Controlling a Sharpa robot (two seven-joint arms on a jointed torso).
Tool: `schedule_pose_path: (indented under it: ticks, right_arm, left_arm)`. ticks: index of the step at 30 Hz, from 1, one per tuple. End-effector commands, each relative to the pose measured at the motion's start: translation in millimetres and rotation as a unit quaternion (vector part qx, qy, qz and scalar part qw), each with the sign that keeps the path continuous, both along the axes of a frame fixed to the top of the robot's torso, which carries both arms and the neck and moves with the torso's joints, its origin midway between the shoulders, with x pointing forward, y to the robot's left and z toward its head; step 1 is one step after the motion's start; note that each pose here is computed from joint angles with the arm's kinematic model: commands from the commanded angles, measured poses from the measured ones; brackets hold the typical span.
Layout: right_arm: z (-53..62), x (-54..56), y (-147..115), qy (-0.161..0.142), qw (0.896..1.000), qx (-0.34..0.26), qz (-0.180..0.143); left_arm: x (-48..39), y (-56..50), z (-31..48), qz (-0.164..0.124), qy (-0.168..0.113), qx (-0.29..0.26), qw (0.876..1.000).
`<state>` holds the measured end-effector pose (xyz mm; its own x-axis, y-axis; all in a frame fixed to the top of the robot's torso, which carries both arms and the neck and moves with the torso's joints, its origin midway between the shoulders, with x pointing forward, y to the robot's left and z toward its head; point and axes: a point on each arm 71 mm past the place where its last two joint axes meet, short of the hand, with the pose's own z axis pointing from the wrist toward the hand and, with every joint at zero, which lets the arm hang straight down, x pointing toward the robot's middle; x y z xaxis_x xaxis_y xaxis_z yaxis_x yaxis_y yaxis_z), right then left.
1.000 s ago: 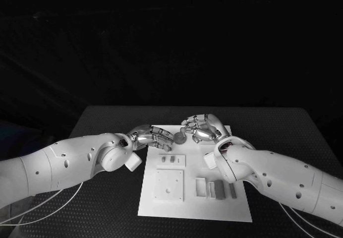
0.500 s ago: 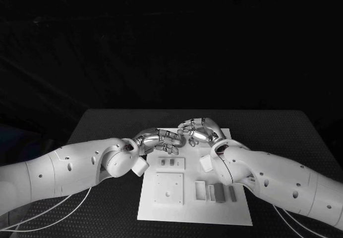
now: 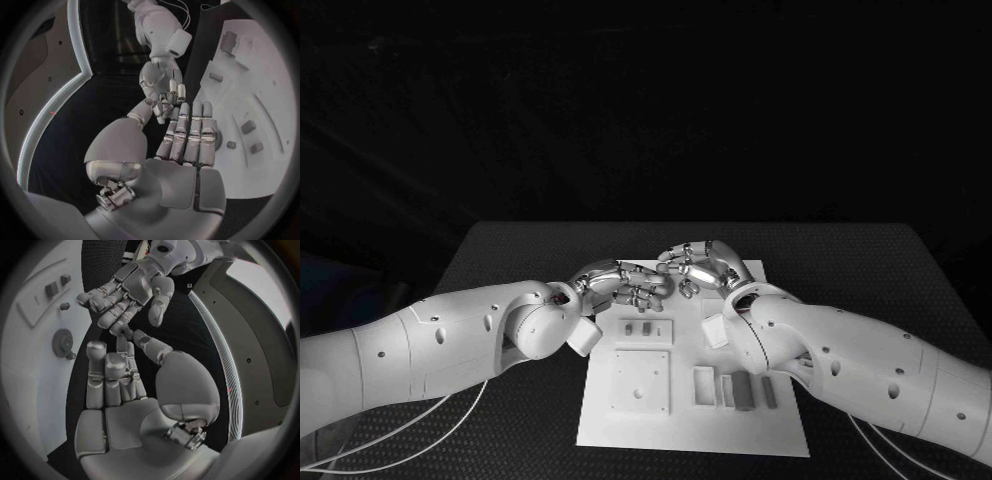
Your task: Assemble the parts on the task board
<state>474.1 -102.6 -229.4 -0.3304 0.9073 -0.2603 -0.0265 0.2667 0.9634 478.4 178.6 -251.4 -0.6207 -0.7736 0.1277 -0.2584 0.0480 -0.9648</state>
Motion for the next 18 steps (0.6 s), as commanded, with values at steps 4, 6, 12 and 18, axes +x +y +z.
schedule_pose_path:
  ticks: [4, 6, 12, 18]
  right_arm:
    - [-0.3, -1.0, 3.2, 0.007, 1.000, 0.006, 0.011]
    - [-0.2, -1.2, 3.9, 0.007, 1.000, 0.007, 0.011]
    - [0.0, -1.4, 3.9, 0.007, 1.000, 0.007, 0.012]
    - [-0.1, -1.6, 4.2, 0.009, 1.000, 0.009, 0.013]
  left_arm:
    - [-0.9, -3.2, 1.1, -0.008, 0.004, -0.016, 1.000]
    - [-0.8, -3.6, 1.0, -0.008, 0.004, -0.016, 1.000]
    - [-0.5, -3.0, 0.9, -0.006, 0.004, -0.015, 1.000]
    - [0.1, -1.7, 0.7, -0.004, 0.003, -0.013, 1.000]
